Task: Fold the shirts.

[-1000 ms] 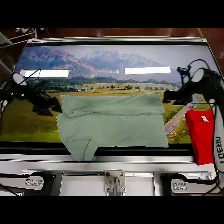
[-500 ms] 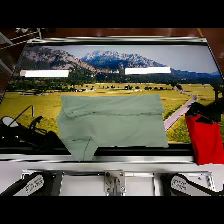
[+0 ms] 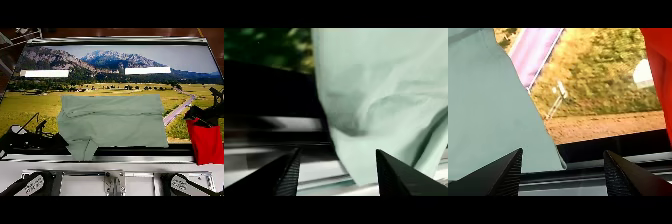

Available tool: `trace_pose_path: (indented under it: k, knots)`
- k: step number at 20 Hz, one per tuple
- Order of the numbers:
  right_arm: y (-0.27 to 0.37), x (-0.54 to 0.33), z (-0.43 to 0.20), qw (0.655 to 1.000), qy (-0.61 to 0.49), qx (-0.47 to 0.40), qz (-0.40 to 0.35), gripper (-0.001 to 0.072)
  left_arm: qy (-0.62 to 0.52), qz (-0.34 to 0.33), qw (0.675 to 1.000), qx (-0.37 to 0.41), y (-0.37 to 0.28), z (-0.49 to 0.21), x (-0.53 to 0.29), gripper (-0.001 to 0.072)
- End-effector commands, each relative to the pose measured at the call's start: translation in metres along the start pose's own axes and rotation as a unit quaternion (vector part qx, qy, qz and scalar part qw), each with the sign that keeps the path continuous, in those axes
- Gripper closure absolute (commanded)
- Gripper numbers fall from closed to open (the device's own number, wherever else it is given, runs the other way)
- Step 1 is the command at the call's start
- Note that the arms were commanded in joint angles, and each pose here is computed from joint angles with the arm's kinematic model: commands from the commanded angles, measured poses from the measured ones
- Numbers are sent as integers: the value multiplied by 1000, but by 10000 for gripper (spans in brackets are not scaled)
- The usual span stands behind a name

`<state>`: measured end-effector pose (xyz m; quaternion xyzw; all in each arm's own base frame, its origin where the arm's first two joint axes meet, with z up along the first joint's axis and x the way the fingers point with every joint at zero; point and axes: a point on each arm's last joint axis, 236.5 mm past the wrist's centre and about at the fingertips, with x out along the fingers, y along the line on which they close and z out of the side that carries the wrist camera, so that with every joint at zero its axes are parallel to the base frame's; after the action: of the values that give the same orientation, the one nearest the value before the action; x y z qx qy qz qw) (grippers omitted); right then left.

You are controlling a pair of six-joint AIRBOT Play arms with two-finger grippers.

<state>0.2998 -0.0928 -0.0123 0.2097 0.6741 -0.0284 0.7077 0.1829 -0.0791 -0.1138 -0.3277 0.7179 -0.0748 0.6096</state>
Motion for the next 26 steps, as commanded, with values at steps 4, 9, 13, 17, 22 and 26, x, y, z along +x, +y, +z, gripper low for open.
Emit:
trace_pose_path:
  k: [4,9,13,17,22,26]
  knots:
    - [1,1,-8,1000,17,0,2,90,6,-6,1000,3,-20,7,41,407]
    - [-7,41,-78,991,136,-10,12,89,7,-15,999,28,-28,5,38,675]
    - [12,89,-133,979,190,7,72,70,-24,-24,998,59,-39,10,23,676]
    - [7,110,-125,986,152,33,61,71,-39,-36,995,85,-52,4,8,675]
    - [23,120,-104,986,115,64,99,72,-70,-50,990,114,-74,8,-16,676]
    - [25,132,-108,981,138,79,111,73,-99,-55,985,132,-89,23,-33,675]
